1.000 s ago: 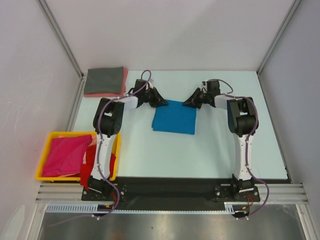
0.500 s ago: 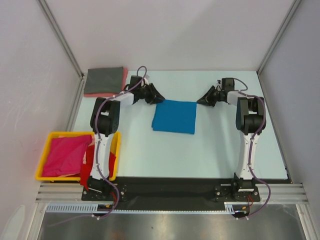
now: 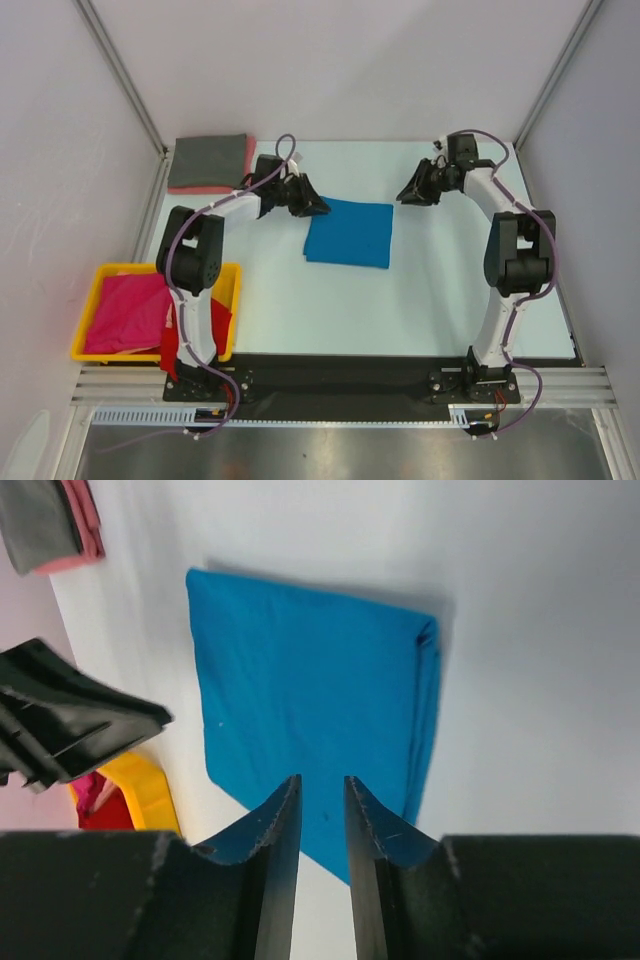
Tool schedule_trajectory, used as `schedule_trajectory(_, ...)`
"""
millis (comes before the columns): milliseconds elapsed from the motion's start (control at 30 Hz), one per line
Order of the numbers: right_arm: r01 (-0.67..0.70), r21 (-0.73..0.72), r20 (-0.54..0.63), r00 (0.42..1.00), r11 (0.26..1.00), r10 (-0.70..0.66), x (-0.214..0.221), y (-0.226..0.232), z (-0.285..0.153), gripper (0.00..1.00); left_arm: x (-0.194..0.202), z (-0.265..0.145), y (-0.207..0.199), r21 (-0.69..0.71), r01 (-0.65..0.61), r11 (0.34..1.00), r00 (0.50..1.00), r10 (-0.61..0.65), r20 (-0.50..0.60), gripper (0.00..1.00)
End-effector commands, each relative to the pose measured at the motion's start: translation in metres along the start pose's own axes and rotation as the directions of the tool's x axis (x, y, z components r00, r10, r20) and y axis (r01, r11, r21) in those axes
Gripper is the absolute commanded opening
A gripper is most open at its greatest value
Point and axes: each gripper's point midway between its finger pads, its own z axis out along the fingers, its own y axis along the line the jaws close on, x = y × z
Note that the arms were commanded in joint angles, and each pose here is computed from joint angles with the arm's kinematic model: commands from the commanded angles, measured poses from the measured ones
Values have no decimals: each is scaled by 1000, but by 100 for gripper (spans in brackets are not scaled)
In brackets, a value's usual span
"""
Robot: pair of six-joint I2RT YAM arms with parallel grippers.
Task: Fold and stack the t-shirts
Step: Fold the tshirt, then neatly place the folded tshirt to the corner
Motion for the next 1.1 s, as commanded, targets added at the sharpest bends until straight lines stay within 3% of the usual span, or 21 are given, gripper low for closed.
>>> schedule_trajectory(0,27,-26,-75,997,999,-29,28,17,5,29,18,4,26,-82,-35,996,998,31,-50,22)
schedule_trajectory(67,18,-48,-88,996,999,-22,37,25,-1,29,15,-2,28,-135,-122,983,991,114,-68,42)
schedule_trajectory(100,18,-58,-97,995,998,-23,42,27,-2,31,9,-8,30,-209,-166,964,986,160,-46,64)
schedule_trajectory(267,41,-66,-128,991,997,-49,74,32,-17,32,-12,-19,36,-311,-322,894,944,329,-31,79)
schedule_trajectory(300,30,-59,-149,988,998,-39,85,26,-17,33,-14,-21,36,-321,-332,887,940,340,-33,95)
schedule_trajectory(500,117,-52,-191,974,992,-124,103,42,-9,35,-22,-38,33,-382,-353,854,929,369,-32,92)
schedule_trajectory(567,251,-4,-188,950,968,-248,108,61,-4,36,-20,-48,29,-403,-327,855,937,350,-18,90)
schedule_trajectory(633,380,54,-159,916,923,-368,107,69,-4,43,-12,-59,36,-406,-260,876,959,284,-3,89)
schedule_trajectory(667,420,59,-141,902,906,-409,108,75,-4,47,-15,-71,20,-375,-252,892,958,284,31,89)
schedule_trajectory(733,562,96,-97,826,821,-555,113,92,-9,71,-14,-88,23,-375,-187,908,970,230,73,89)
schedule_trajectory(767,620,112,-78,784,776,-615,117,94,-7,91,-15,-97,19,-372,-174,912,971,222,91,90)
schedule_trajectory(800,685,112,-76,728,719,-682,130,103,-4,99,-19,-114,8,-364,-165,916,966,225,126,90)
schedule_trajectory(867,783,186,-30,608,593,-793,128,102,-3,100,-17,-129,5,-373,-151,916,964,219,149,90)
schedule_trajectory(900,840,148,-21,530,521,-848,147,116,2,100,-23,-147,-6,-379,-150,913,953,236,192,90)
schedule_trajectory(933,867,256,-18,446,427,-895,138,112,1,100,-20,-155,-4,-390,-138,911,951,231,203,91)
schedule_trajectory(967,893,321,41,319,315,-947,127,127,-1,100,-21,-164,-7,-396,-131,909,945,235,228,92)
schedule_trajectory(1067,902,413,-2,136,123,-991,145,130,13,100,-23,-193,-7,-402,-86,911,927,221,302,93)
